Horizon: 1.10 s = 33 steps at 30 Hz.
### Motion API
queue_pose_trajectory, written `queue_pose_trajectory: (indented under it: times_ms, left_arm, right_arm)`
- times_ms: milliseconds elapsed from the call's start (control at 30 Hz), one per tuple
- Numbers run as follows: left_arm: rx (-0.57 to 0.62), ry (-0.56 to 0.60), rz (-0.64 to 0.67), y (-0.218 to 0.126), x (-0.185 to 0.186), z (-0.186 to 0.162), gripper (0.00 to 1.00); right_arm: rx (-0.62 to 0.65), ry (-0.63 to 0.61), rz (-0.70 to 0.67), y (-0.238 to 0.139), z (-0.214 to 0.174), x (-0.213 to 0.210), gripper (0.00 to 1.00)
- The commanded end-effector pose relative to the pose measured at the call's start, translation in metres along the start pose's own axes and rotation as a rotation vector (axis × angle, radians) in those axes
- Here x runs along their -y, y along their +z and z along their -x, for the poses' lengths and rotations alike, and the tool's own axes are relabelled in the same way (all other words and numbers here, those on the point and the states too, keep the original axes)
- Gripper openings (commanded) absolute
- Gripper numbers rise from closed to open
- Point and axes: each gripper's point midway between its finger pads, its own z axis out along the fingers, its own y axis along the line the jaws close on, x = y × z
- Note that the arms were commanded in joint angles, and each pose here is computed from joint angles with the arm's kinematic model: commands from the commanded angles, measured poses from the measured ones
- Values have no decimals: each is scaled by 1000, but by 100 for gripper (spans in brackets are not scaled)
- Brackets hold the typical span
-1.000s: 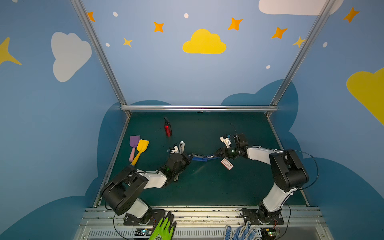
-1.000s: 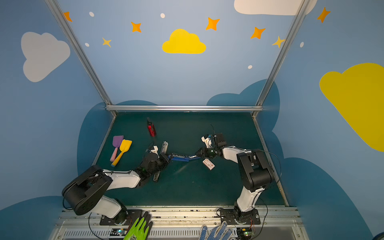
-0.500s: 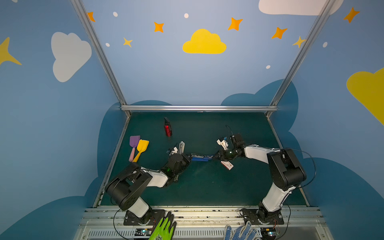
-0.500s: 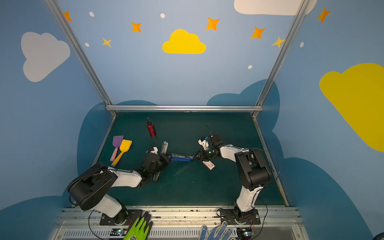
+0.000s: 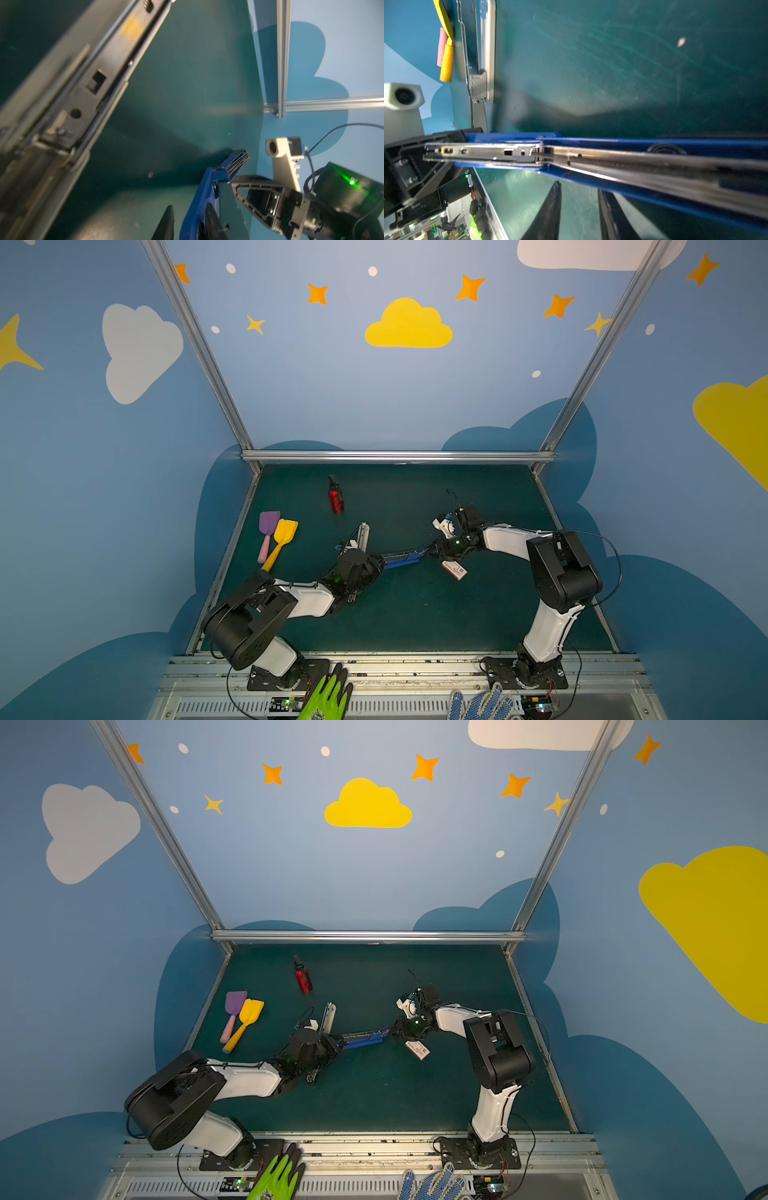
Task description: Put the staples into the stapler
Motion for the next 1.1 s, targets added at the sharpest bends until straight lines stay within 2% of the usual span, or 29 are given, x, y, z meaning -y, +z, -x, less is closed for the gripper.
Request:
queue_pose_trajectory:
  times_ms: [0, 200, 300, 367, 500, 733, 867, 933, 1067]
  left_arm:
    - [-54, 91, 85, -3, -18, -14, 25]
    - [-84, 172, 127, -3, -19, -25, 23]
    - [-76, 210, 117, -6, -14, -24, 14]
    - [-74, 243, 130, -7, -12, -24, 13]
    - [-76, 266, 142, -9, -12, -26, 12]
    - [-73, 255, 153, -7, -16, -26, 14]
    - [-85, 250, 176, -6, -20, -28, 18]
    - [-86, 243, 187, -6, -22, -27, 24]
    - [-88, 237, 197, -9, -25, -27, 25]
  right_arm:
    - [2, 20, -25, 4, 6, 5, 32]
    - [11, 25, -31, 7, 10, 7, 31]
    - [38, 17, -16, 6, 12, 5, 31]
    - [57, 11, 14, 3, 13, -1, 32]
    - [87, 37, 44, -6, 16, -12, 38]
    - [67, 166, 48, -5, 9, -16, 46]
    - [26, 228, 30, 6, 6, -12, 45]
    - [17, 260, 20, 12, 7, -9, 45]
    - [37, 288, -20, 17, 16, -2, 40]
